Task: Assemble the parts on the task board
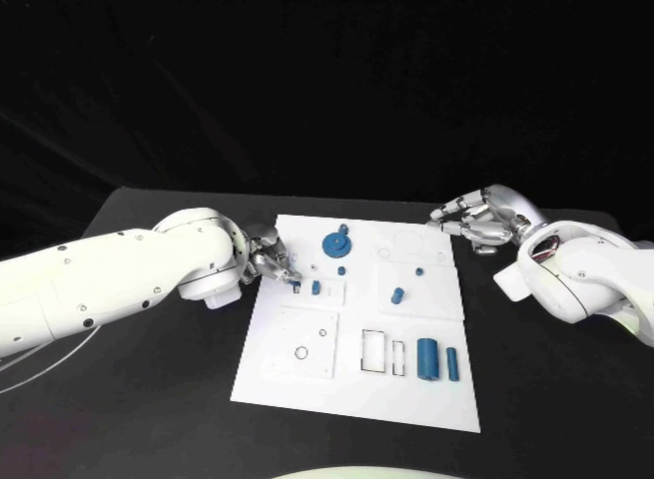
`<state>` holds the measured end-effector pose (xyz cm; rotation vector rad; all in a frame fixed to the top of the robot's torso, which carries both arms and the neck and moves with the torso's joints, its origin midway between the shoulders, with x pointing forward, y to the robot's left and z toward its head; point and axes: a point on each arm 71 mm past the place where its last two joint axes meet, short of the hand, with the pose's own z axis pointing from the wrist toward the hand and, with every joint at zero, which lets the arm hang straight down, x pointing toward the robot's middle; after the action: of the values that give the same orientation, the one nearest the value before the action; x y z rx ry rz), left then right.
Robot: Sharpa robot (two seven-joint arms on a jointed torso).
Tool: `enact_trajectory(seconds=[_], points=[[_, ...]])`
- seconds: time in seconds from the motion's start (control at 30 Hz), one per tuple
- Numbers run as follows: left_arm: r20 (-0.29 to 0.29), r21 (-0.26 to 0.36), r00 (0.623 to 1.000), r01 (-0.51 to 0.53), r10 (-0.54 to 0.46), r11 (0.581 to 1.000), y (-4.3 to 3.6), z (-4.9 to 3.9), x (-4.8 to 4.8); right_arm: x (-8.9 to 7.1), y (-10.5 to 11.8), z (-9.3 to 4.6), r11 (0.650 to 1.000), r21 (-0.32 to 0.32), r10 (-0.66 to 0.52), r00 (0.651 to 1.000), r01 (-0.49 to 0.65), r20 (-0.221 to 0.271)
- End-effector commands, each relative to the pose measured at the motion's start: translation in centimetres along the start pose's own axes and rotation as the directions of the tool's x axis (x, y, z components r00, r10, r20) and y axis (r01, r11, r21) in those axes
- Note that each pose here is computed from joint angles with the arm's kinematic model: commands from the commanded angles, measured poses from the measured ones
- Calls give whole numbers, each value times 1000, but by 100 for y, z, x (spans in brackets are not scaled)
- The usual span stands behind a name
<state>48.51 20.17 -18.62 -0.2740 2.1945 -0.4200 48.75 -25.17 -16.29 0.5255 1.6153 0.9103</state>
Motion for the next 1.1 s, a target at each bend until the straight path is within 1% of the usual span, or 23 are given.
enact_trajectory(seconds=[0.03,0.27,0.73,1.1], points=[[14,-1,998,-59,59,998,-20,3,7,7,-1,-4,1000,-1,-2,1000,2,-9],[-2,-13,997,-83,83,996,-19,8,25,4,-1,-7,1000,-3,-2,1000,2,-8],[-43,-11,991,-124,123,992,-58,15,71,6,3,-8,1000,-5,-2,1000,2,-7],[-54,-10,990,-133,132,991,-73,17,84,6,4,-11,1000,-6,-1,1000,1,-7]])
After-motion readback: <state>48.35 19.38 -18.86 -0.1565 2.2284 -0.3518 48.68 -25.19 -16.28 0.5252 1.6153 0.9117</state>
